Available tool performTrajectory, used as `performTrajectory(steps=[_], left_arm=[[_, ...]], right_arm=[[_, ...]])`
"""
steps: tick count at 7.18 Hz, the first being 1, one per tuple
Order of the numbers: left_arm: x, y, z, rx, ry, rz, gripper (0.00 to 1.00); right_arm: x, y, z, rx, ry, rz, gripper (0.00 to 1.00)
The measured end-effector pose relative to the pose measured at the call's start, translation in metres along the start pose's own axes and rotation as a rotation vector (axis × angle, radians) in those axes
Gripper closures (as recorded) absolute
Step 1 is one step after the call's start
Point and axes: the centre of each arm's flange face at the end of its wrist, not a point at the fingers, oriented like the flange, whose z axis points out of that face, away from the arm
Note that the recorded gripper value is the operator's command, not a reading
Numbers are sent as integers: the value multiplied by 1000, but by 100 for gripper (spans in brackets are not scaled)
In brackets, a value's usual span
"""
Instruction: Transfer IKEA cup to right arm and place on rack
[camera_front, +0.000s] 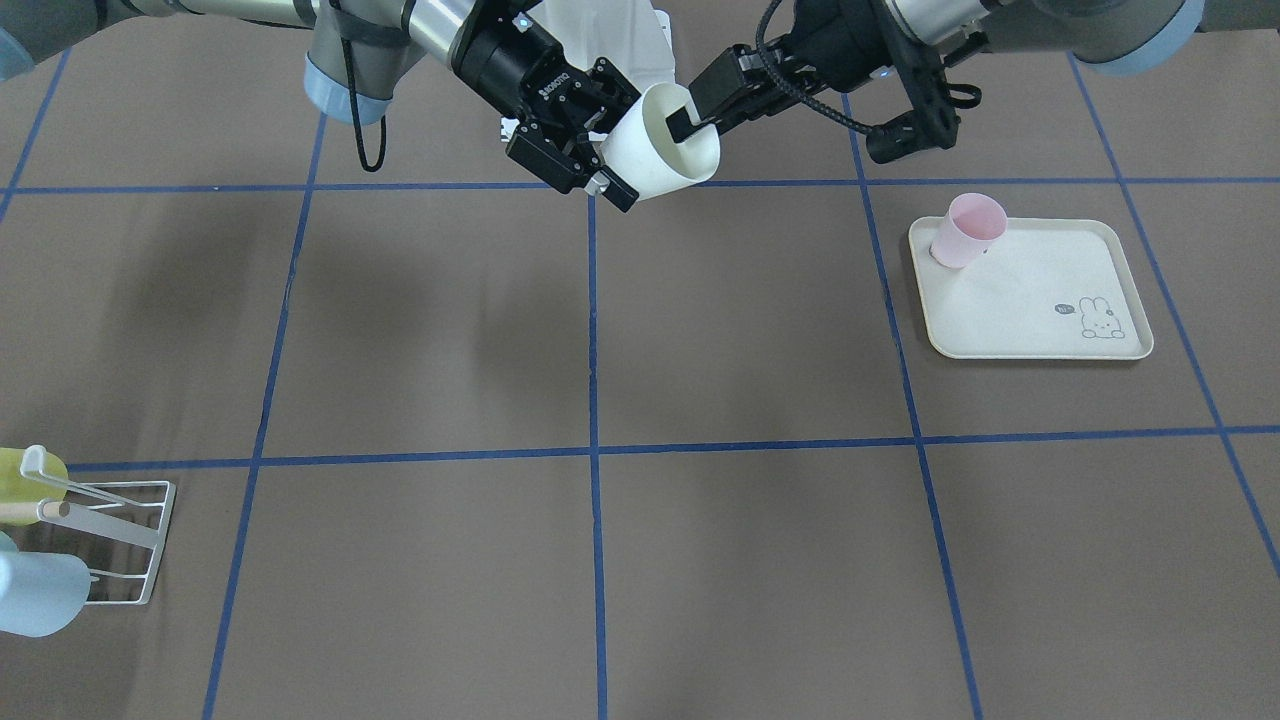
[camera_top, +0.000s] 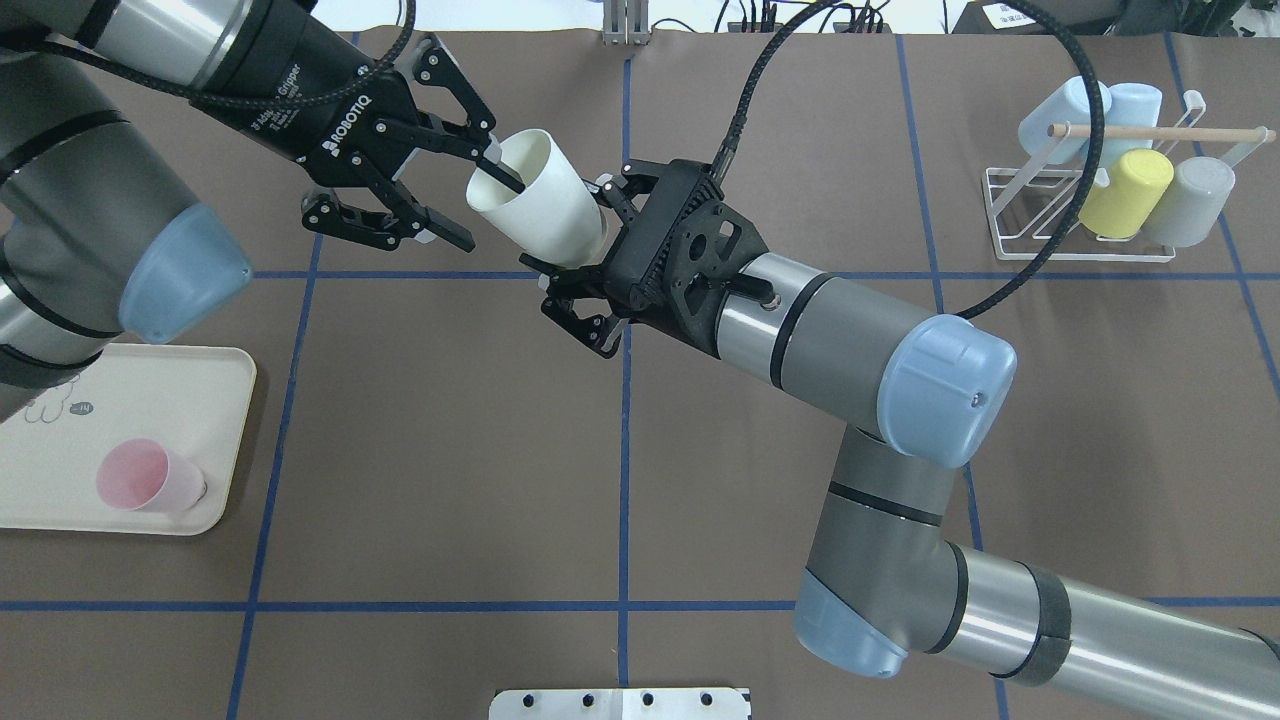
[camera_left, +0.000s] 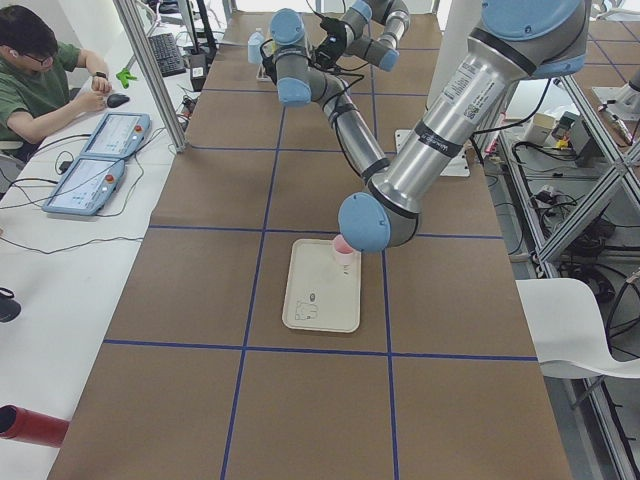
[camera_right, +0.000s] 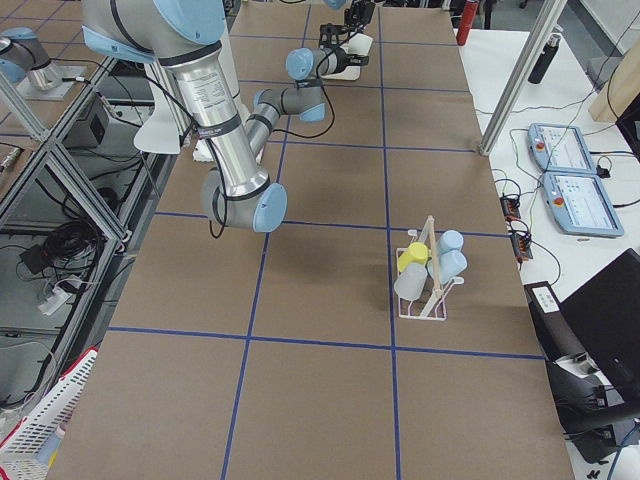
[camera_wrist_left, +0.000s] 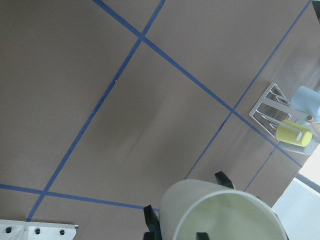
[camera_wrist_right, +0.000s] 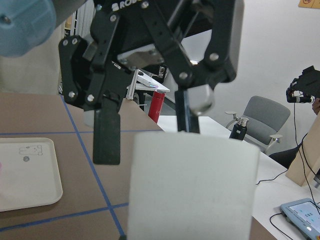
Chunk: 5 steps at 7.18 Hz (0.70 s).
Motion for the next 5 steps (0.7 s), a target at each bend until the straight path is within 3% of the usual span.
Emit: performTrajectory(steps=[3,4,5], left_arm=[[-6,-17,-26,41,11,43,0],[-21,-32,-34,64,0,75,0],[-42,-52,-44,93,-17,122,0]], right_arm=[[6,-20,-11,-159,25,-33,50],[15,-25,-15,-231,48,-57,58],[28,-27,-20,-320,78,-94,60]])
